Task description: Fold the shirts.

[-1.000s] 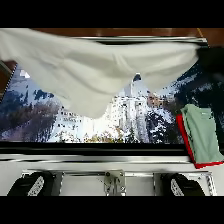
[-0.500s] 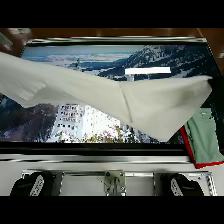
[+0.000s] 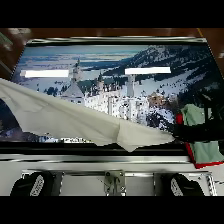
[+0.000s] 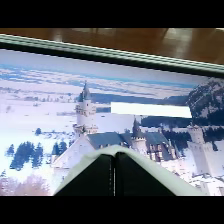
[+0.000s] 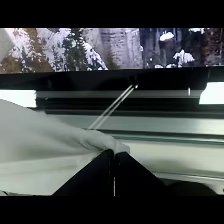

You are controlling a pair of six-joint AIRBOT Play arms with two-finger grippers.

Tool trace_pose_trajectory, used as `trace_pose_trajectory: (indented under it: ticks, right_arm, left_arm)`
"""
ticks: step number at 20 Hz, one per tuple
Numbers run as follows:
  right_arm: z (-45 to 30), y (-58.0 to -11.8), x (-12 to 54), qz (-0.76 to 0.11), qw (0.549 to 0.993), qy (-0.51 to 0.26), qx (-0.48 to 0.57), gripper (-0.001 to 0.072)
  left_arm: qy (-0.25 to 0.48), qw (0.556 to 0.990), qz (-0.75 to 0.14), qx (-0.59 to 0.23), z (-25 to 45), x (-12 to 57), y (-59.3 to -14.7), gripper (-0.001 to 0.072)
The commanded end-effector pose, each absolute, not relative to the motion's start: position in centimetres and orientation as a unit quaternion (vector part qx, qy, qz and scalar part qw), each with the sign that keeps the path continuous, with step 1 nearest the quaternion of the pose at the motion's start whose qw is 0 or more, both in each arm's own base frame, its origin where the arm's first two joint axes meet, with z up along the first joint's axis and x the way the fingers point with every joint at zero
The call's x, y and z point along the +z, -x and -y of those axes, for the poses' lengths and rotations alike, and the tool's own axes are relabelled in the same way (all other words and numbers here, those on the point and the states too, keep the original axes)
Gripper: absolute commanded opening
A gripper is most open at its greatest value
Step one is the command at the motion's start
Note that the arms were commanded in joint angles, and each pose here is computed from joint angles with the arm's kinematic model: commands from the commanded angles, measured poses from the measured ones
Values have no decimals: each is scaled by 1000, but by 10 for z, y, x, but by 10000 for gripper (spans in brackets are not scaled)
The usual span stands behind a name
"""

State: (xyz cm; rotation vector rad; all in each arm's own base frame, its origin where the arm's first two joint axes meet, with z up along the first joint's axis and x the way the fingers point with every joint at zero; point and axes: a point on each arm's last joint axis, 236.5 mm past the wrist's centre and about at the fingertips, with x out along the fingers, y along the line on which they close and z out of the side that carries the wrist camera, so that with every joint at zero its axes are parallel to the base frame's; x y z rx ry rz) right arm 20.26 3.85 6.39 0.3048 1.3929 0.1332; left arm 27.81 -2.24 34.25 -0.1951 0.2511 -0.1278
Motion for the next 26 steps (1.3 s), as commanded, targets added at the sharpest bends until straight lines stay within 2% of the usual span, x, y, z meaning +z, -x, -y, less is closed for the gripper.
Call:
trace_pose_trajectory:
  ticks: [1,8,11,12,13,15,18,22,26]
  right_arm:
    - [-37,-235,16,-614,765,-195,24,58]
    - [-58,-308,-59,-610,717,-336,0,59]
    - [-79,-343,-65,-572,714,-401,37,88]
    - [-85,-351,-59,-558,721,-407,59,344]
    - [-88,-356,-50,-548,731,-397,88,685]
    - [-89,-343,-30,-573,722,-356,151,685]
    - [-56,-287,-34,-670,669,-282,153,685]
    - [-92,-238,-53,-727,598,-288,179,685]
    - [-134,-207,-94,-748,593,-236,182,685]
  left_arm:
    - [188,967,-139,-105,40,311,-301,32]
    - [331,887,-299,-121,68,145,-306,33]
    - [349,862,-345,-128,85,95,-295,33]
    - [349,858,-353,-130,90,84,-292,33]
    - [349,857,-356,-131,94,78,-292,33]
    - [345,861,-349,-135,98,78,-294,33]
    - [345,868,-333,-129,94,83,-300,34]
    - [346,868,-332,-128,94,83,-300,34]
    - [345,868,-333,-130,95,83,-300,33]
